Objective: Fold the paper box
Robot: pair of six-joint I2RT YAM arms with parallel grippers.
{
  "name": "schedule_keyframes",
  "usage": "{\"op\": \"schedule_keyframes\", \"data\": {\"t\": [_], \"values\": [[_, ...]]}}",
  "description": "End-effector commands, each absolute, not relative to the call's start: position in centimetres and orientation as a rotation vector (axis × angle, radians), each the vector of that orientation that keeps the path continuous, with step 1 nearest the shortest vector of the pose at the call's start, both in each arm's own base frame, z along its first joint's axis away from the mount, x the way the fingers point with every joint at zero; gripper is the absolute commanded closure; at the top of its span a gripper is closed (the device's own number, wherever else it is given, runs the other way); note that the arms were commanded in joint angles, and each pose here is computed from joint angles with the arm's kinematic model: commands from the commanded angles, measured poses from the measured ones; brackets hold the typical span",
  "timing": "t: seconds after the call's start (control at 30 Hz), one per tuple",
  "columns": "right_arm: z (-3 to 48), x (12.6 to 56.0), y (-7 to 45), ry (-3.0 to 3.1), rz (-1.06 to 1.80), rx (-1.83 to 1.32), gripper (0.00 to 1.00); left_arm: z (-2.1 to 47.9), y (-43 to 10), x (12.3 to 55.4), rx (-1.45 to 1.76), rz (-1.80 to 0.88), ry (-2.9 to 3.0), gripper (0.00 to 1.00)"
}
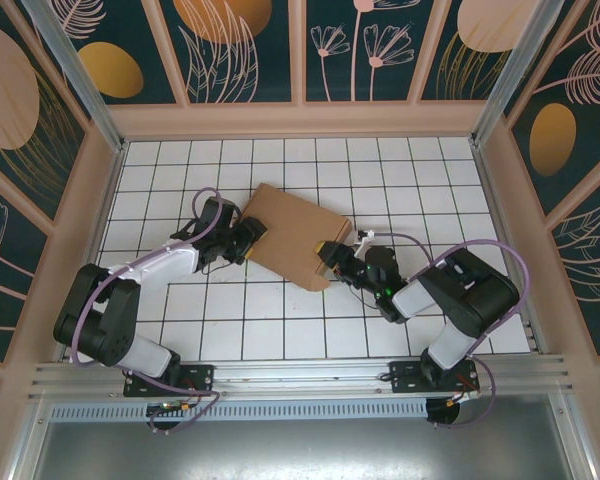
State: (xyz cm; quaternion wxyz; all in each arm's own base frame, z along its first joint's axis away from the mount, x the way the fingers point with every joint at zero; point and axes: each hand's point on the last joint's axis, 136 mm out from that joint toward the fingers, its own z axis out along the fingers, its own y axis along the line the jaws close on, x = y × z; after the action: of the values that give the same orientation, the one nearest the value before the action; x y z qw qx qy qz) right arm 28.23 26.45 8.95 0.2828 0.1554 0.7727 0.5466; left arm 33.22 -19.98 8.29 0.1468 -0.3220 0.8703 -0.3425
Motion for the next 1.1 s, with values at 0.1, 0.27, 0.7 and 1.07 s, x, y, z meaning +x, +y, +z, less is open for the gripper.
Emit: {"op": "schedule_keyframes", "data": {"t": [0.1,0.27,0.7,1.07], "values": [[9.8,27.7,27.2,2.088,1.503,0.370,0.66,7.8,-20.3,32.1,-0.923,-1.013,2.531,0.37],[9.3,27.8,27.0,2.097,1.477,0.366,0.66,8.9,-20.0,32.0,-0.914,-1.010,2.518,0.37],[8.5,27.7,26.8,2.106,1.451,0.367,0.66,8.7,-19.6,30.9,-0.939,-1.010,2.526,0.37],[9.2,27.7,27.3,2.092,1.476,0.338,0.66,7.1,-19.5,30.7,-0.960,-0.992,2.546,0.37]]}}
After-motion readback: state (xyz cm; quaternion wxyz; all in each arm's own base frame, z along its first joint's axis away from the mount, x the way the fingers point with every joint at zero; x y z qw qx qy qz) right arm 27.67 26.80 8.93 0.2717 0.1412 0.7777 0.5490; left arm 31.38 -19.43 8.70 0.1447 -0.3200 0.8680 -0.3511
